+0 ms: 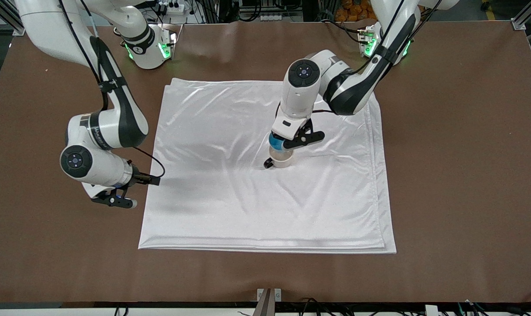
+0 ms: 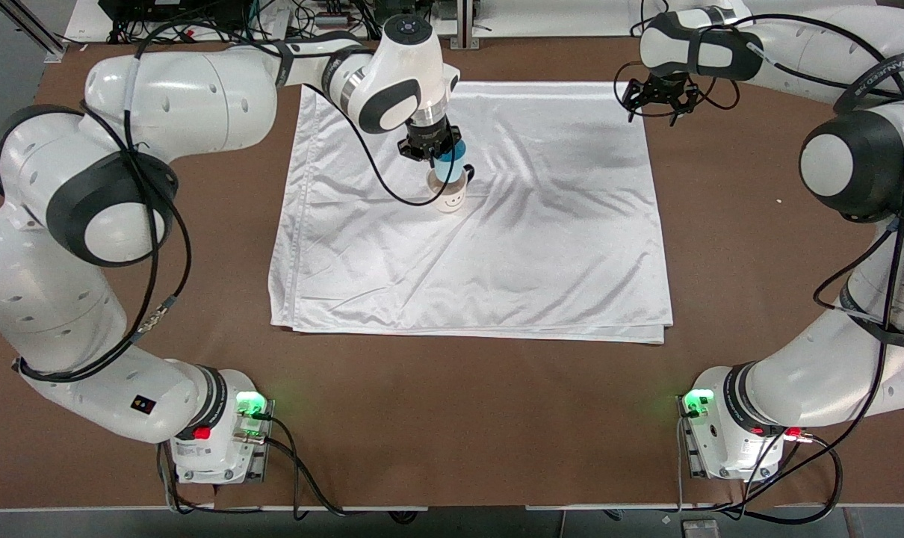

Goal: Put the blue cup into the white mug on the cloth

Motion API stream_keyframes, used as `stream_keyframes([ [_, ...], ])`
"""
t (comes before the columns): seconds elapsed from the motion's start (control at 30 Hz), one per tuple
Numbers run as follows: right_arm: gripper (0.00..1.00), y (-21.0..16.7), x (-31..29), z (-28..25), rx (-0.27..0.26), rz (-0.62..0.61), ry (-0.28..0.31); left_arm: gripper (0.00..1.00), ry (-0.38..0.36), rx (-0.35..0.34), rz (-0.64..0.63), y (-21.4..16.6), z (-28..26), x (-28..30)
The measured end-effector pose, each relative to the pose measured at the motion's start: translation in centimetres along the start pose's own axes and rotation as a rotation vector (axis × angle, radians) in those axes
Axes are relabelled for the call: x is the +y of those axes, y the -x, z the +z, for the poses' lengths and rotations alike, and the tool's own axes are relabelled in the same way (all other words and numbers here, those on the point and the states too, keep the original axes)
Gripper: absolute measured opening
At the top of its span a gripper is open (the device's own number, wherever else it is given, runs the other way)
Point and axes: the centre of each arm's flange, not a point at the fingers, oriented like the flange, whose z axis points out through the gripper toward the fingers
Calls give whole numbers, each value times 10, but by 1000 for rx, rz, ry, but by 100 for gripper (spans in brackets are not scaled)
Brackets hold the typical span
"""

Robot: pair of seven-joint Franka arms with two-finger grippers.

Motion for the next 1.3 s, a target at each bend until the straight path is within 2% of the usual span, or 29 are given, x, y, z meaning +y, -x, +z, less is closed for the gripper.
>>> stream_keyframes([
  [0.37,100,5,59,-16,15,-77,-2,4,-27,2,0,-2,15,-3],
  [0.67,100,30,74,-17,73,-87,5,4,-44,2,-2,-2,30,-4],
  [0.97,100,47,101,-46,50,-125,11,4,-25,3,-4,-5,35,-1],
  [1.0,100,50,105,-52,44,-128,11,6,-24,3,-5,-6,35,-1],
  [1.03,100,52,109,-57,39,-131,11,13,-24,3,-6,-6,36,-1],
  [1.27,100,75,124,-103,6,-145,13,42,-17,4,-11,-10,36,2],
  [1.3,100,79,125,-110,2,-146,13,51,-15,5,-11,-10,35,2],
])
